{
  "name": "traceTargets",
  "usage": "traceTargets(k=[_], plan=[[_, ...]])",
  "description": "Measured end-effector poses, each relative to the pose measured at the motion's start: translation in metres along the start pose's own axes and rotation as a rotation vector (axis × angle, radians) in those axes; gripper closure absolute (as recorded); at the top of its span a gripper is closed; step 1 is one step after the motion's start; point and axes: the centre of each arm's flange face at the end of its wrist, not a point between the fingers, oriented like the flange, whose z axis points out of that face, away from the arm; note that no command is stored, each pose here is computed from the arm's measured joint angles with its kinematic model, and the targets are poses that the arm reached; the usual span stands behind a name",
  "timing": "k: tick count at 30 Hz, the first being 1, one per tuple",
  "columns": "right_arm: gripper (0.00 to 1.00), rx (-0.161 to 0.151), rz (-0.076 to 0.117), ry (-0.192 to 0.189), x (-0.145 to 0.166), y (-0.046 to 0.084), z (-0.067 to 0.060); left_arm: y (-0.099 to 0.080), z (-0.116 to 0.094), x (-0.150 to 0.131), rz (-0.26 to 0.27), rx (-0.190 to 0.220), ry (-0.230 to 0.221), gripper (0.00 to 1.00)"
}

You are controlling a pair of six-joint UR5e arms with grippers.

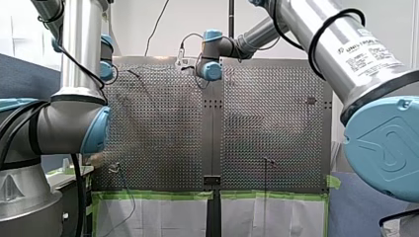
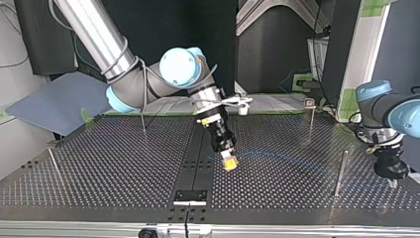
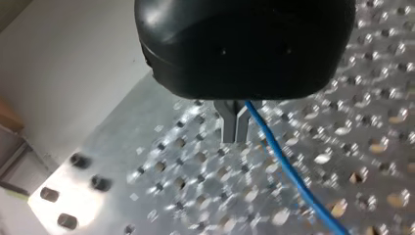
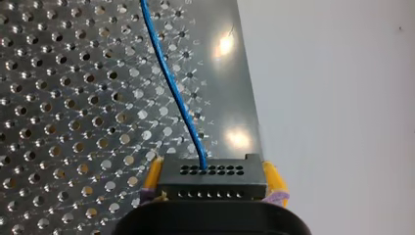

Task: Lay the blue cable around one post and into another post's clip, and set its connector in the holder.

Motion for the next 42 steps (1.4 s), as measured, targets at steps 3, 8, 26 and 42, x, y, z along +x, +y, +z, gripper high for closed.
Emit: traceTargets(k=[3, 8, 26, 42], plan=[[1.00, -0.012, -0.002, -0.009, -0.003, 0.005, 0.002, -0.001, 0.001, 0.009, -0.006, 0.017, 0.029, 1.00], [1.00, -0.035, -0.013, -0.021, -0.007, 0.013, 0.002, 0.001, 0.002, 0.028, 0.004, 0.039, 0.091, 1.00], [1.00, -0.075, -0.037, -0.122, -0.043, 0.032, -0.003, -0.012, -0.011, 0.057, 0.015, 0.156, 0.234, 0.87], [1.00, -0.118, -0.049, -0.211, -0.060, 0.048, -0.014, 0.001, -0.026, 0.075, 0.015, 0.116, 0.262, 0.44]])
